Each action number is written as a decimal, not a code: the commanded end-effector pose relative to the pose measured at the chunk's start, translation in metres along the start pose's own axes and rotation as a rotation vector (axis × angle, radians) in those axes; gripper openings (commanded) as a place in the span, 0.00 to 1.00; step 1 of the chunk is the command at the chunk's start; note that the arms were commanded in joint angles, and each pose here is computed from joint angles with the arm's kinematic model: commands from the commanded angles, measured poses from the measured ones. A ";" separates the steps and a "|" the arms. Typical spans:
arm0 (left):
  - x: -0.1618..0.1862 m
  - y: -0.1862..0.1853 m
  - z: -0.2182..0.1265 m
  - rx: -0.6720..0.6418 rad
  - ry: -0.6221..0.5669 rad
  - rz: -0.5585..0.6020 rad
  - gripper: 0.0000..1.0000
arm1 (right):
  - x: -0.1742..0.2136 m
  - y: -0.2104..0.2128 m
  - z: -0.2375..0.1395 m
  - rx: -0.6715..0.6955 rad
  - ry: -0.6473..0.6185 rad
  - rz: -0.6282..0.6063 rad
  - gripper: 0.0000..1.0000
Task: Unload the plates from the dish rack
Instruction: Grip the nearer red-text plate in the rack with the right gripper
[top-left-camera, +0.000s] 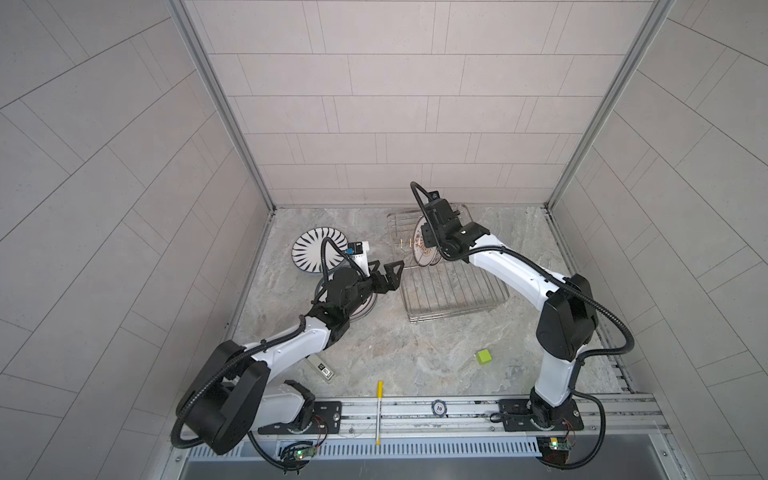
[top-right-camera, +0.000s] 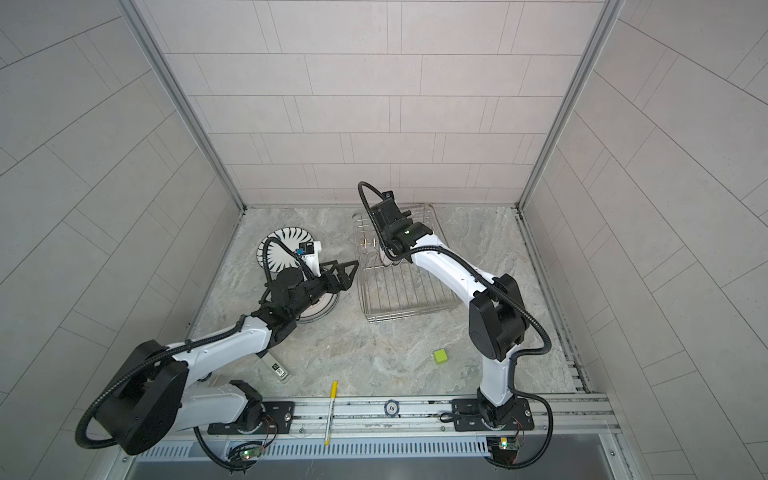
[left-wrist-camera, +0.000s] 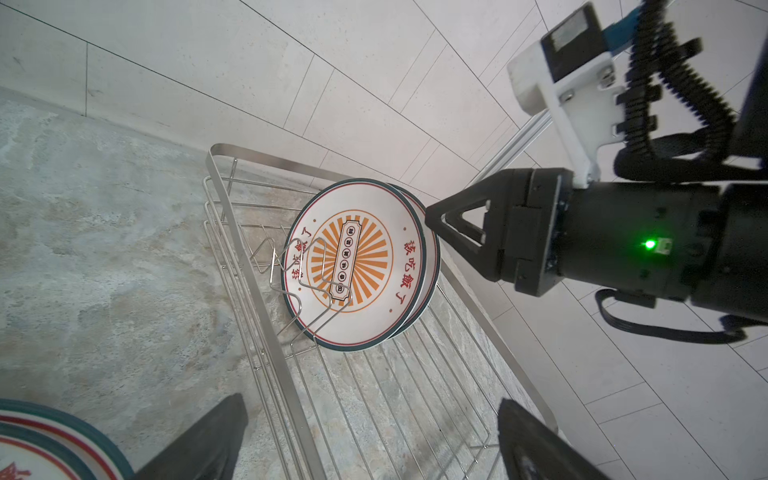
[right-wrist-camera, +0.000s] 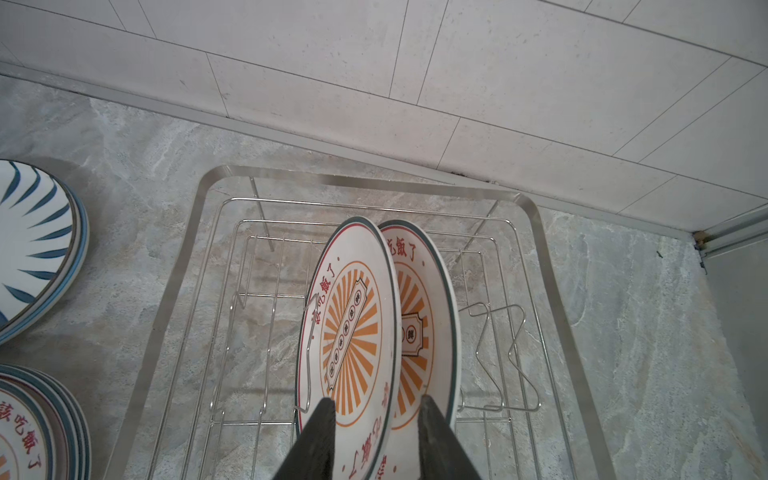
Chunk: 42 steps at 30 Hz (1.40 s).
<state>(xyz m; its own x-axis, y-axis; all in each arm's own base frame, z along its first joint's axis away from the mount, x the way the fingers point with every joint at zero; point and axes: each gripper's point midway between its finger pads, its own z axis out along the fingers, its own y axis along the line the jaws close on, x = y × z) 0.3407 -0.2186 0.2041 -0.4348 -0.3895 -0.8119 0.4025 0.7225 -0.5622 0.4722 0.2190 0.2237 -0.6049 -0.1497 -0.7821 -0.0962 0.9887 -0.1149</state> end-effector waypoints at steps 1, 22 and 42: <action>-0.013 -0.010 -0.001 0.015 -0.036 0.032 1.00 | 0.000 -0.005 0.003 0.018 0.016 0.014 0.33; -0.005 -0.010 -0.002 -0.001 -0.036 0.031 1.00 | 0.021 0.004 0.045 -0.002 0.086 0.042 0.18; -0.006 -0.005 -0.004 -0.005 -0.073 0.014 1.00 | 0.018 -0.008 0.042 0.045 0.046 0.083 0.08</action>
<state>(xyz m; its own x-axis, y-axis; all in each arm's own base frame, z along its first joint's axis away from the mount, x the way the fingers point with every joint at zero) 0.3397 -0.2176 0.2077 -0.3905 -0.4072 -0.8257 0.3927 0.7375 -0.5494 0.5013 0.2137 0.1787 -0.6517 -0.0685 -0.7554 -0.0273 0.9974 -0.0668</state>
